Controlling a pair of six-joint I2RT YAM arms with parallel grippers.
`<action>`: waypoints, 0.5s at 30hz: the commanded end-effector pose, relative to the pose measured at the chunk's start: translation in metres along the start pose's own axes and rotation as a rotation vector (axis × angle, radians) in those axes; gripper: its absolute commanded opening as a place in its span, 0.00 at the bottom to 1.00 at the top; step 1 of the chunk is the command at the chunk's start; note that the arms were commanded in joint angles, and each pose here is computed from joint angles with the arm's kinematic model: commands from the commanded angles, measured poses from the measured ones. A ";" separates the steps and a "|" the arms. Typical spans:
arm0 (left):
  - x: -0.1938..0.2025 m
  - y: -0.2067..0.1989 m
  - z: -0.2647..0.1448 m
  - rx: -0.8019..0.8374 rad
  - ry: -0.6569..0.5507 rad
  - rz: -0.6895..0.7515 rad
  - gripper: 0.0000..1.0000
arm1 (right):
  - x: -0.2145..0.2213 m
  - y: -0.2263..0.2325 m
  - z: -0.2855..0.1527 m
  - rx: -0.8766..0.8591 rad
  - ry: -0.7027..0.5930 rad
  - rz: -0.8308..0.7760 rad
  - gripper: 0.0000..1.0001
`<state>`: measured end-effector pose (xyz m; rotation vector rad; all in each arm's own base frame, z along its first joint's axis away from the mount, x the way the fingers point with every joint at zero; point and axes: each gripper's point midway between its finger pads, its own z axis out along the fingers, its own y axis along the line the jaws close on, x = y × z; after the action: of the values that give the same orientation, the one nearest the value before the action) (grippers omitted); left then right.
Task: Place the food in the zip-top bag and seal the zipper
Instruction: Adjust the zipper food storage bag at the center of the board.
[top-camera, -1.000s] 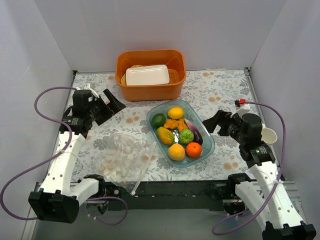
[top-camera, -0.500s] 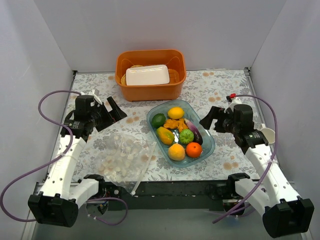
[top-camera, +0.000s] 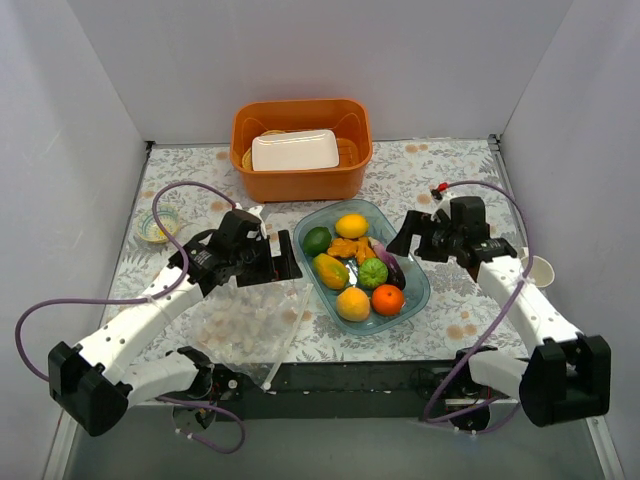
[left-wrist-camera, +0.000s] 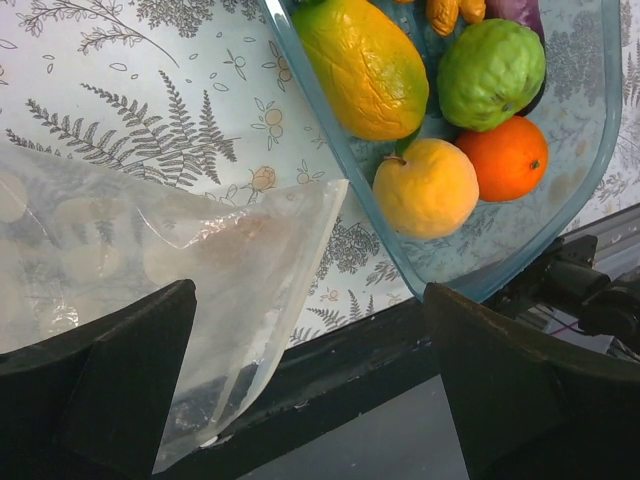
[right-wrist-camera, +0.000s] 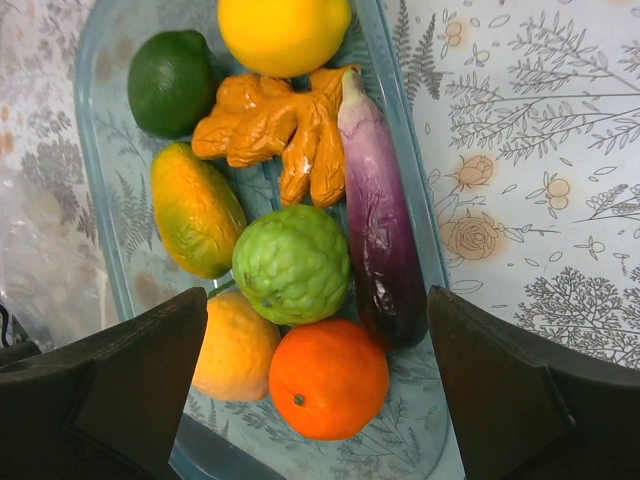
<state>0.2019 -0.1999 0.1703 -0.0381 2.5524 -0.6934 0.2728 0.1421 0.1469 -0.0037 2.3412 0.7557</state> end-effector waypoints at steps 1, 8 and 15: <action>-0.009 -0.011 -0.002 0.021 -0.018 -0.008 0.98 | -0.026 0.016 0.016 -0.075 0.015 -0.076 0.98; 0.000 0.008 0.004 -0.052 -0.015 -0.022 0.98 | -0.066 -0.009 0.048 0.091 0.033 -0.141 0.98; 0.000 -0.004 -0.004 0.012 -0.010 -0.013 0.98 | -0.080 0.017 0.060 -0.021 0.030 -0.145 0.98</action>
<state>0.2039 -0.1979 0.1609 -0.0714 2.5768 -0.6496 0.3672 0.1536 0.1417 -0.1268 2.4219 0.6088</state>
